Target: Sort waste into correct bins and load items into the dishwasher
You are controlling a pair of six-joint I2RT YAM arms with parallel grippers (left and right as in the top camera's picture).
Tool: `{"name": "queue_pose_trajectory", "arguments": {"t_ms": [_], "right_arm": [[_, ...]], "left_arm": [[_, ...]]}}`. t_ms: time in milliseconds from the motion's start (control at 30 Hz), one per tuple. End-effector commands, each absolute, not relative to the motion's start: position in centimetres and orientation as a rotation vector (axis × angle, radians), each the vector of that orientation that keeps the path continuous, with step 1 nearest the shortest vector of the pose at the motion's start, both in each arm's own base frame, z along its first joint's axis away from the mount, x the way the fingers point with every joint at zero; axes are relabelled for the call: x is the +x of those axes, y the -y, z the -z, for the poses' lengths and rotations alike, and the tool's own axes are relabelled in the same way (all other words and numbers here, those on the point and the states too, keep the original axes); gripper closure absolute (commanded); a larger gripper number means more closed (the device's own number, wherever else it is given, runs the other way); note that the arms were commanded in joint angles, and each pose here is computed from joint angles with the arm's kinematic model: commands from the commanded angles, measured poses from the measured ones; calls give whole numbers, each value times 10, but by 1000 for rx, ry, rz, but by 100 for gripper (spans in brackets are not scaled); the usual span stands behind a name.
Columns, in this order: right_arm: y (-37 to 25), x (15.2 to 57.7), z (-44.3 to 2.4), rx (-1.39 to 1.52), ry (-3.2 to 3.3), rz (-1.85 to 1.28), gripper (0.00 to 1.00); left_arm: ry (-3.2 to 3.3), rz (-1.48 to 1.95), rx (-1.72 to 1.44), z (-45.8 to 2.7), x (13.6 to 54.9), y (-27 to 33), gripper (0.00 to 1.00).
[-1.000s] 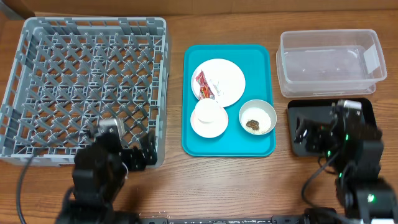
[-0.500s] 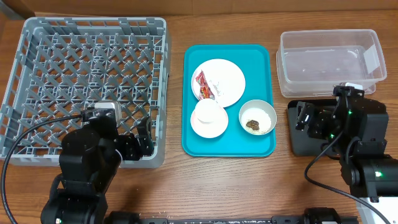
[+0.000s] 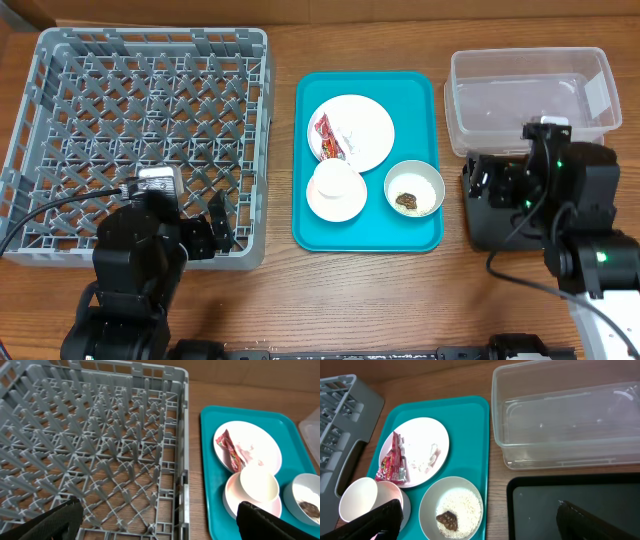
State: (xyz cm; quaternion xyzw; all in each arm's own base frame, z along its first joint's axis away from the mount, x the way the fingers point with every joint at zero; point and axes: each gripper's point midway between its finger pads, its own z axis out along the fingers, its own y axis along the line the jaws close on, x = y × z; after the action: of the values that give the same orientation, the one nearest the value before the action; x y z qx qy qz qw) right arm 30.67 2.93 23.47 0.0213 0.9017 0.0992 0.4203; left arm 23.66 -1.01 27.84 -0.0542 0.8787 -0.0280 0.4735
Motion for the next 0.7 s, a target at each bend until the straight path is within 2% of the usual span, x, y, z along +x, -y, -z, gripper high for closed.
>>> {"name": "queue_pose_trajectory", "arguments": {"t_ms": [0,233,400,667], "right_arm": [[-35,321,-257,13,-2221,-263,0],[-40,335,-253,4,-2283,-298,0],[-64,340,-250,-124,-2315,-410,0],[-131,343,-211,-358,-2425,-545,4]], "left_arm": [[-2142,50,-182,-285,241,5,0],[-2212,51,-209,-269,244,6,0],[-2242,44,-208,-264,240,6,0],[-2252,45,-214,-262,238,5,0]]}}
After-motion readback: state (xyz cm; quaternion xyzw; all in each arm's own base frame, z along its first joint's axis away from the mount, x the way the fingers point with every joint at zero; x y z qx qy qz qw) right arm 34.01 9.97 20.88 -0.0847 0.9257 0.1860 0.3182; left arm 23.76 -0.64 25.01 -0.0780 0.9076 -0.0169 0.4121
